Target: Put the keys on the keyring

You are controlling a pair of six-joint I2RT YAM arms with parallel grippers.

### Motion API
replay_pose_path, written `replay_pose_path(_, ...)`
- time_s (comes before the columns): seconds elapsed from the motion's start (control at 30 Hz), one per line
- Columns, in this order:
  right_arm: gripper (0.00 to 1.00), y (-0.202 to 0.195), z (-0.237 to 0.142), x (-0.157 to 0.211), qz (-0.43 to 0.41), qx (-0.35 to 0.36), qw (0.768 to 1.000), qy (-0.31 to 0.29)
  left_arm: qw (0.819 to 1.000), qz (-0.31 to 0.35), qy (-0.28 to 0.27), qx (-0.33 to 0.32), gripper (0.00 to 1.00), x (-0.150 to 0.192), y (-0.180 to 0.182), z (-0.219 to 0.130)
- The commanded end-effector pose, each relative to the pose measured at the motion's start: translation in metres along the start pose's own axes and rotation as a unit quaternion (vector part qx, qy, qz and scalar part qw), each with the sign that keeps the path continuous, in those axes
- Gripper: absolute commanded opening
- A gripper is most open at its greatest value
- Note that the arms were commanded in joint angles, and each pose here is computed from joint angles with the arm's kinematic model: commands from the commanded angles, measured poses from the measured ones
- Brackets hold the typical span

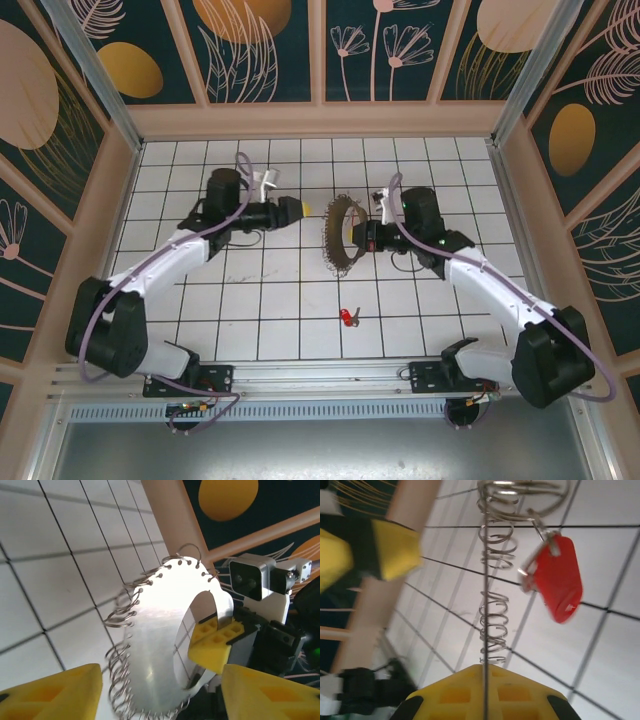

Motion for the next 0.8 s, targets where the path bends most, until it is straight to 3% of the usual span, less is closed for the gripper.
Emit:
replay_pose_path(0.0,0.00,-0.016,-0.005,0.006,-0.126,0.088,0.987,0.044,0.994,0.109,0.003,-0.008,0.69,-0.002,-0.016,-0.019)
replay_pose_path(0.07,0.00,-0.015,-0.005,0.006,-0.210,0.105,0.970,0.057,0.980,0.195,-0.027,0.017,0.78,-0.009,-0.039,-0.031)
replay_pose_path(0.13,0.00,-0.014,-0.004,0.007,-0.289,0.121,0.947,0.073,0.955,0.287,-0.070,0.019,0.97,-0.010,-0.055,-0.046)
replay_pose_path(0.23,0.00,-0.016,0.003,0.011,-0.375,0.147,0.906,0.127,0.891,0.438,-0.122,0.014,0.98,0.002,-0.073,-0.066)
replay_pose_path(0.3,0.00,-0.024,0.007,0.010,-0.401,0.180,0.880,0.180,0.845,0.519,-0.128,0.007,0.99,0.016,-0.074,-0.072)
replay_pose_path(0.37,0.00,-0.034,0.011,0.014,-0.430,0.209,0.845,0.238,0.823,0.558,-0.109,-0.001,0.98,0.025,-0.065,-0.069)
replay_pose_path(0.47,0.00,-0.041,0.014,0.017,-0.470,0.236,0.800,0.289,0.809,0.585,-0.050,0.021,0.98,0.037,-0.052,-0.056)
replay_pose_path(0.57,0.00,-0.029,0.020,0.017,-0.512,0.229,0.773,0.297,0.798,0.601,-0.037,0.029,0.96,0.038,-0.046,-0.047)
replay_pose_path(0.77,0.00,0.014,0.027,0.028,-0.587,0.147,0.750,0.267,0.767,0.638,-0.019,0.061,0.90,0.058,-0.040,-0.038)
Point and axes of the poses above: each hand's point on the last joint's axis, 136 mm out from that joint toward the fingers, its own z axis out along the fingers, its own y axis along the line the jaws close on, x = y × z, the point moved 2 cm from there along -z, back along the fingers, and after that the axes turned 11 degrees about z, right-handed, at the moved point
